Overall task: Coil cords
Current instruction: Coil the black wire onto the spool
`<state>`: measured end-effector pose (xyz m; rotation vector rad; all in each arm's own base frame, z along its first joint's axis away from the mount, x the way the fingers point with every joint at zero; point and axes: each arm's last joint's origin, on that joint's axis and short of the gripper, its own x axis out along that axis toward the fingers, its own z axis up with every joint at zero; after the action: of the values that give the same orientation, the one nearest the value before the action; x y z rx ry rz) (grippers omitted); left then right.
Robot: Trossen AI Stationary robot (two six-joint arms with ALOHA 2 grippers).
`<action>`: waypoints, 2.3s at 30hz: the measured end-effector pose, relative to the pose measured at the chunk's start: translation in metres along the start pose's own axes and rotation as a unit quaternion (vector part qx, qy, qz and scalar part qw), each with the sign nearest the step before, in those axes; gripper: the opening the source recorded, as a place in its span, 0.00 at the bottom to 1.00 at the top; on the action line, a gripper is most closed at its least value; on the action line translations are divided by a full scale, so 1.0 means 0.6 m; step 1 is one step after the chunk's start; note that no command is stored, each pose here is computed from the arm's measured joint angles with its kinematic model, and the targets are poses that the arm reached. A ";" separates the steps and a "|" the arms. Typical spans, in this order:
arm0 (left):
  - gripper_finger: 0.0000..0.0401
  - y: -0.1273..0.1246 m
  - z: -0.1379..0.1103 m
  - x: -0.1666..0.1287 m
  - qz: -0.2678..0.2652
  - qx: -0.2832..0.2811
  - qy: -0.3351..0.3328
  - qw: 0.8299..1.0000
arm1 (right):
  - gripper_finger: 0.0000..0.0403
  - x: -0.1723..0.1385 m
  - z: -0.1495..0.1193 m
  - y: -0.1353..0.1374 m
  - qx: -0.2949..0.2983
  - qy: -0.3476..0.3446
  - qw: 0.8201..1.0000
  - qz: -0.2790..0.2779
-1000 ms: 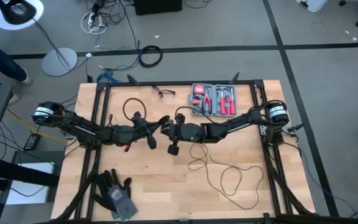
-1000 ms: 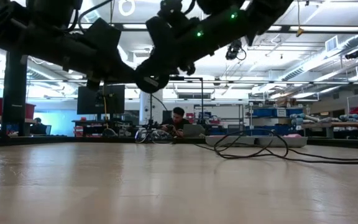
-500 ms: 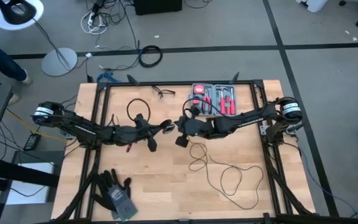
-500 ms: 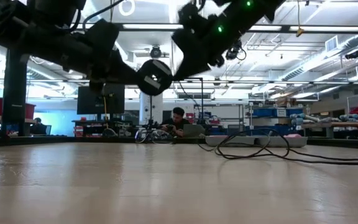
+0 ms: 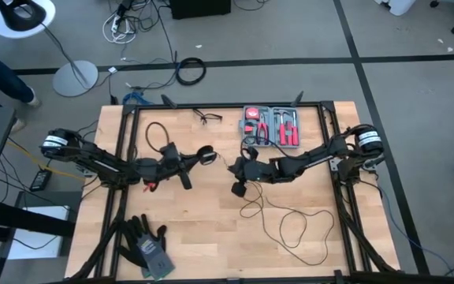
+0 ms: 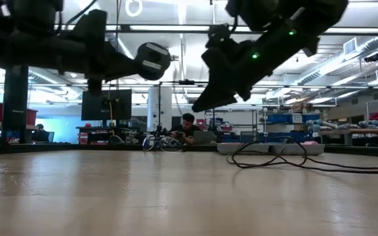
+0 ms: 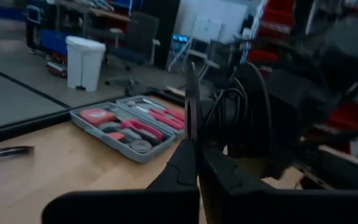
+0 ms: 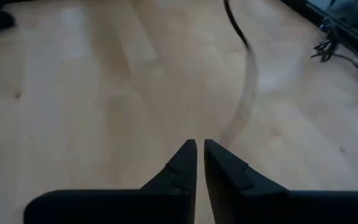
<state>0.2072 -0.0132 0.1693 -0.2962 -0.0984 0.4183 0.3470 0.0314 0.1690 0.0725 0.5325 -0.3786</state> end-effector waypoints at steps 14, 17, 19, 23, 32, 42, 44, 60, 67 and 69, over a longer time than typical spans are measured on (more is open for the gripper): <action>0.00 0.013 0.001 -0.018 0.011 0.015 -0.036 0.999 | 0.11 0.014 -0.057 0.006 0.033 -0.144 0.988 0.040; 0.00 0.012 0.002 -0.017 0.010 0.014 -0.038 0.999 | 0.16 0.035 -0.054 0.008 0.022 -0.166 0.985 0.034; 0.00 0.012 0.002 -0.017 0.010 0.014 -0.038 0.999 | 0.20 0.047 -0.052 0.007 0.012 -0.166 0.986 0.026; 0.00 0.012 0.002 -0.016 0.009 0.014 -0.038 0.999 | 0.27 0.064 -0.040 -0.001 0.018 -0.174 0.984 0.013; 0.00 0.011 0.003 -0.016 0.009 0.026 -0.039 0.999 | 0.33 0.076 -0.027 -0.023 0.046 -0.178 0.983 -0.001; 0.00 0.011 0.009 -0.016 0.012 0.027 -0.055 0.998 | 0.31 0.084 -0.025 -0.036 0.065 -0.164 0.984 0.023; 0.00 0.010 0.012 -0.016 0.011 0.024 -0.062 0.998 | 0.31 0.085 -0.025 -0.038 0.065 -0.162 0.984 0.025; 0.00 -0.012 0.016 0.009 -0.023 0.048 -0.021 0.998 | 0.28 0.086 -0.024 -0.038 0.073 -0.159 0.983 0.048; 0.00 -0.014 0.019 0.011 -0.023 0.054 -0.027 0.998 | 0.28 0.085 -0.025 -0.035 0.072 -0.158 0.983 0.053; 0.00 -0.014 0.019 0.011 -0.022 0.055 -0.028 0.998 | 0.28 0.085 -0.026 -0.033 0.071 -0.157 0.983 0.063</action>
<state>0.2148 -0.0147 0.1830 -0.1731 -0.1349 0.3869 0.3726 -0.0012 0.1306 0.1795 0.1878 -0.2958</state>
